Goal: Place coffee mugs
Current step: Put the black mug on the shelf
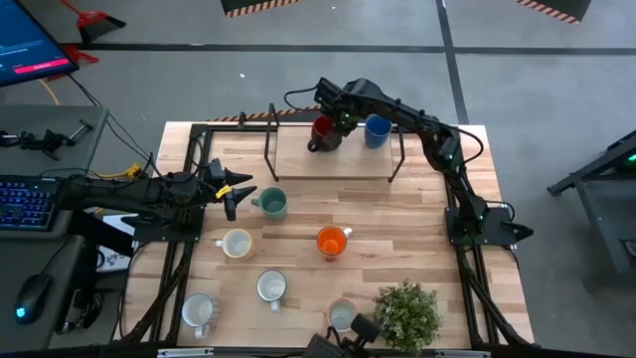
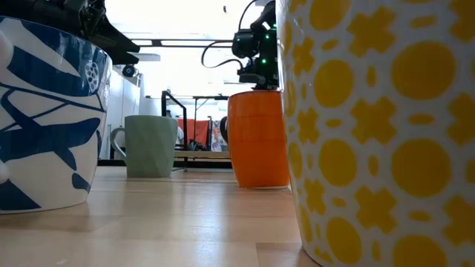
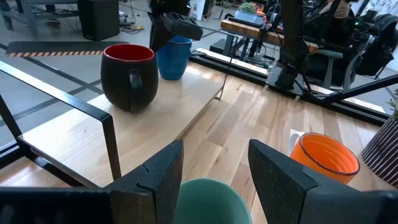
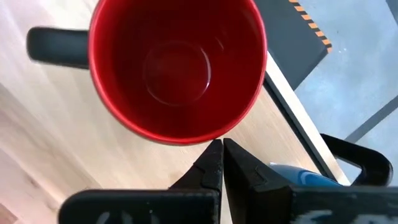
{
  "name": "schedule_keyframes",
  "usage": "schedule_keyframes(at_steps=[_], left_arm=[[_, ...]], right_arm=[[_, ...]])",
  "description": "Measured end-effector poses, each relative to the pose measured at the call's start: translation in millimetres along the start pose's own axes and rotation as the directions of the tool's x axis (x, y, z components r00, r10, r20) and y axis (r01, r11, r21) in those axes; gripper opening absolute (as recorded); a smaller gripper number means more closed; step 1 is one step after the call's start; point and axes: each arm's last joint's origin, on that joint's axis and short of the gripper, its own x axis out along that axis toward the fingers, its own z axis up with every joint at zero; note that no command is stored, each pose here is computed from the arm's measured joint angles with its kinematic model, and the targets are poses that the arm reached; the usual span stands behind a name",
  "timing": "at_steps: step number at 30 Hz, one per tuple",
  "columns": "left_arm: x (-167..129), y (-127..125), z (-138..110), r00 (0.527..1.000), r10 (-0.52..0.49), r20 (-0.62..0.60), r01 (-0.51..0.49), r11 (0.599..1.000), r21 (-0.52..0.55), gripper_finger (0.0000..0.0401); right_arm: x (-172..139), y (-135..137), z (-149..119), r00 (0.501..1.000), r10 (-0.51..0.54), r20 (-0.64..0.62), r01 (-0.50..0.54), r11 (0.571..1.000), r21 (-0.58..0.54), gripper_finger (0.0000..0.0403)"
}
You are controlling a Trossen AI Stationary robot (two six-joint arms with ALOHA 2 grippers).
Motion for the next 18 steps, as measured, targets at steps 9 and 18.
schedule_keyframes(at_steps=[9, 18], left_arm=[[0.0, 0.0, 0.0, 1.0, 0.0, 0.0, 0.0, 1.0, 0.0, 0.0172], [0.0, 0.0, 0.0, 1.0, 0.0, 0.0, 0.0, 1.0, 0.0, 0.0172]], right_arm=[[-0.9, 6.4, -4.3, 0.999, 0.013, -0.039, -0.013, 1.0, -0.01, 0.0], [-0.7, 1.7, -1.7, 0.996, -0.091, -0.009, 0.091, 0.993, 0.07, 0.0]])
